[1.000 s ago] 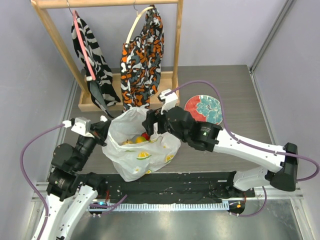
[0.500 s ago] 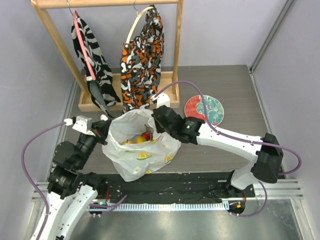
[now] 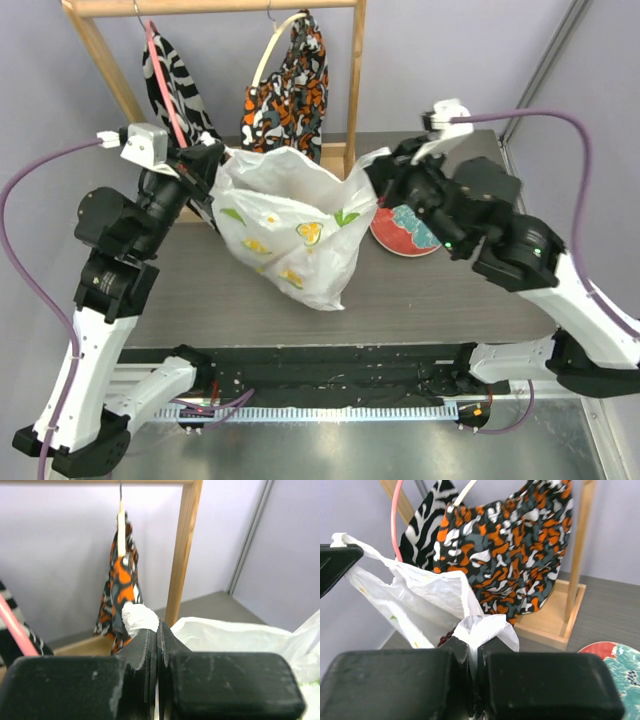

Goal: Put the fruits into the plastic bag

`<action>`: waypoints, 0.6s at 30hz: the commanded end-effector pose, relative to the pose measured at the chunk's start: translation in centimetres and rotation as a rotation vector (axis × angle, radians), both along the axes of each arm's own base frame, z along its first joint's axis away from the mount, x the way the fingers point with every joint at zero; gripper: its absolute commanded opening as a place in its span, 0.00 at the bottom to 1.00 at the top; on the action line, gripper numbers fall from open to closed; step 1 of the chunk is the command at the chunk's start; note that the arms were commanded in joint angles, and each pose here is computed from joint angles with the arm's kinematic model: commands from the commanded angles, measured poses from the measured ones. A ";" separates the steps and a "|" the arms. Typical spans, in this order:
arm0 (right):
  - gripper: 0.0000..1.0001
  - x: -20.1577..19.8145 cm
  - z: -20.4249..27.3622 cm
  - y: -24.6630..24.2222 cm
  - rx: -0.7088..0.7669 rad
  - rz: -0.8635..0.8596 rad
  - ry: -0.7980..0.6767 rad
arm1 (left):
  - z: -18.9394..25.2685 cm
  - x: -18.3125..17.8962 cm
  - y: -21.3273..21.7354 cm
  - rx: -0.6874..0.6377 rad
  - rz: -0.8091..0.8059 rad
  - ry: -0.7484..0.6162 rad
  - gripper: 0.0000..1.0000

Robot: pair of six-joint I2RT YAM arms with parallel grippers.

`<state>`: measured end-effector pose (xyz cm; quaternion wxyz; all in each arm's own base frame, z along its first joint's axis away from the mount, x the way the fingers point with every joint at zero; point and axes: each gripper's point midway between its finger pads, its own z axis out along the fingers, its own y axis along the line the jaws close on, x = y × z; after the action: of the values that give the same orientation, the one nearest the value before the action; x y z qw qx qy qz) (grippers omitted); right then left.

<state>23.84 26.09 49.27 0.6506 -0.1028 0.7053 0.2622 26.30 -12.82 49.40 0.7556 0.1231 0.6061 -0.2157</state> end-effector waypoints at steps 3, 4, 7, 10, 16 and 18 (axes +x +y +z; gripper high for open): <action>0.01 0.5 -3.0 -3.2 -0.080 -0.133 0.023 | 1.3 -0.3 -0.9 -0.006 -0.052 -0.066 0.00; 0.01 0.9 -3.7 -3.5 -0.089 -0.150 0.034 | -0.2 -0.1 -1.0 0.000 -0.051 -0.041 0.00; 0.01 2.0 -7.8 -3.3 -0.146 -0.166 0.098 | -2.0 0.1 -0.9 -0.016 -0.044 -0.021 0.00; 0.01 3.6 -10.7 -3.8 -0.182 -0.197 0.153 | -4.6 0.7 -1.0 -0.007 -0.035 0.024 0.00; 0.01 5.1 -14.4 -4.0 -0.226 -0.218 0.226 | -9.3 2.2 -1.3 0.045 -0.018 0.127 0.00; 0.02 5.1 -14.8 -3.8 -0.230 -0.213 0.235 | -10.3 2.2 -1.1 0.055 -0.009 0.160 0.00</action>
<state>29.28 21.96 32.45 0.5555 -0.0896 0.8226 0.0814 28.51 -14.32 37.78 0.6810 0.1379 0.6860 -0.2157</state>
